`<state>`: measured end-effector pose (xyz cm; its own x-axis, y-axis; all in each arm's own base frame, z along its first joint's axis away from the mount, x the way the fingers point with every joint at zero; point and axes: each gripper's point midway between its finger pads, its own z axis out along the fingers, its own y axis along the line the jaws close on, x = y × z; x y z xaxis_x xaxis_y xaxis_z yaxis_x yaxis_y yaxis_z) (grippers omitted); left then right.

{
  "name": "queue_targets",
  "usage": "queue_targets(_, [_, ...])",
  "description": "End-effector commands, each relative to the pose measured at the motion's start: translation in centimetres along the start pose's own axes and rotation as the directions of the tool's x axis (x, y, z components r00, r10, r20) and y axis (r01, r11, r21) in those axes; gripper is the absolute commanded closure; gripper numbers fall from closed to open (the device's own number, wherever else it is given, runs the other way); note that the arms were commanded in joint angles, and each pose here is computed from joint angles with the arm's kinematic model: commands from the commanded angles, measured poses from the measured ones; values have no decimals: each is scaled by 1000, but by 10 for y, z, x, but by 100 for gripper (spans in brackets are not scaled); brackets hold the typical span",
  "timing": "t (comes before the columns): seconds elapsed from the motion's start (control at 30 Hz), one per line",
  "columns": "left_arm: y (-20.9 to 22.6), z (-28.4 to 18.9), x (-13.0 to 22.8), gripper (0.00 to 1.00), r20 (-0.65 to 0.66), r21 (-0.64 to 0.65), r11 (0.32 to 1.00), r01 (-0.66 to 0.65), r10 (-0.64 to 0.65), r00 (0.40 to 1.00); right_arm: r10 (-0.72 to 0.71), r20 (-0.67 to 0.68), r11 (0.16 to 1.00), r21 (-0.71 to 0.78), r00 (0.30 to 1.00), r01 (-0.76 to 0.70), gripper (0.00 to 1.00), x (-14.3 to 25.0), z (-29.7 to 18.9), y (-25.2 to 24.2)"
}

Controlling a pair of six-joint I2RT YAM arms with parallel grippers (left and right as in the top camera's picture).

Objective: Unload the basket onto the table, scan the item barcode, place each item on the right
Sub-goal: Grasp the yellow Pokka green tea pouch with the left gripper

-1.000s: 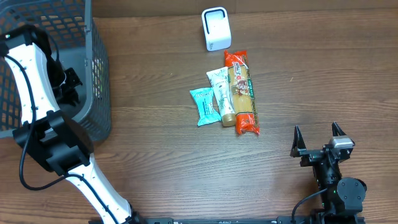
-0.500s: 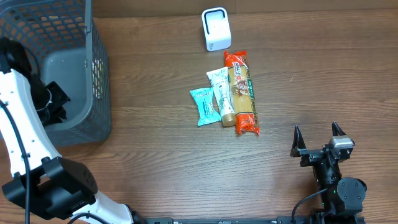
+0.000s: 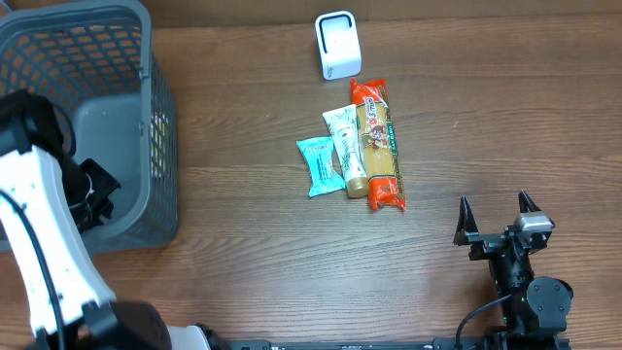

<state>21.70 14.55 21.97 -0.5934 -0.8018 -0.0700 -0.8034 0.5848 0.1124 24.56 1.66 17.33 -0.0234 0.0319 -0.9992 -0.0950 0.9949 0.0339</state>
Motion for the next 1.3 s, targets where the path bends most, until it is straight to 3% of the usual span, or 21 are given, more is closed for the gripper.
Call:
queue_targets(0.0, [3,-11,-4,96,109,47,997,61,-66,992,-12,1,1000,-9,1000,12,0,2,0,2])
queue_targets(0.1, [-12,-16,-36,91,223,115,991,70,-94,970,-12,1,1000,-9,1000,12,0,2,0,2])
queue_targets(0.3, [-47,-18,-102,36,392,220,975,23,-110,913,-12,1,1000,-9,1000,12,0,2,0,2])
queue_targets(0.33, [-59,-14,-109,14,400,246,969,-38,-66,914,-12,1,1000,-9,1000,12,0,2,0,2])
queue_targets(0.4, [-86,-6,-115,0,400,304,935,-181,47,915,-12,1,1000,-9,1000,12,0,2,0,2])
queue_targets(0.5, [-120,12,-118,0,399,365,859,-359,204,894,-12,1,1000,-9,1000,12,0,2,0,2])
queue_targets(0.67, [-134,65,-125,1,337,331,828,-453,344,876,-12,1,1000,-9,1000,12,0,2,0,2])
queue_targets(0.9, [-142,128,-114,2,192,323,813,-485,445,875,-12,1,1000,-9,1000,12,0,2,0,2])
queue_targets(1.27, [-174,173,-101,0,142,284,770,-572,556,819,-12,1,1000,-9,1000,12,0,2,0,2])
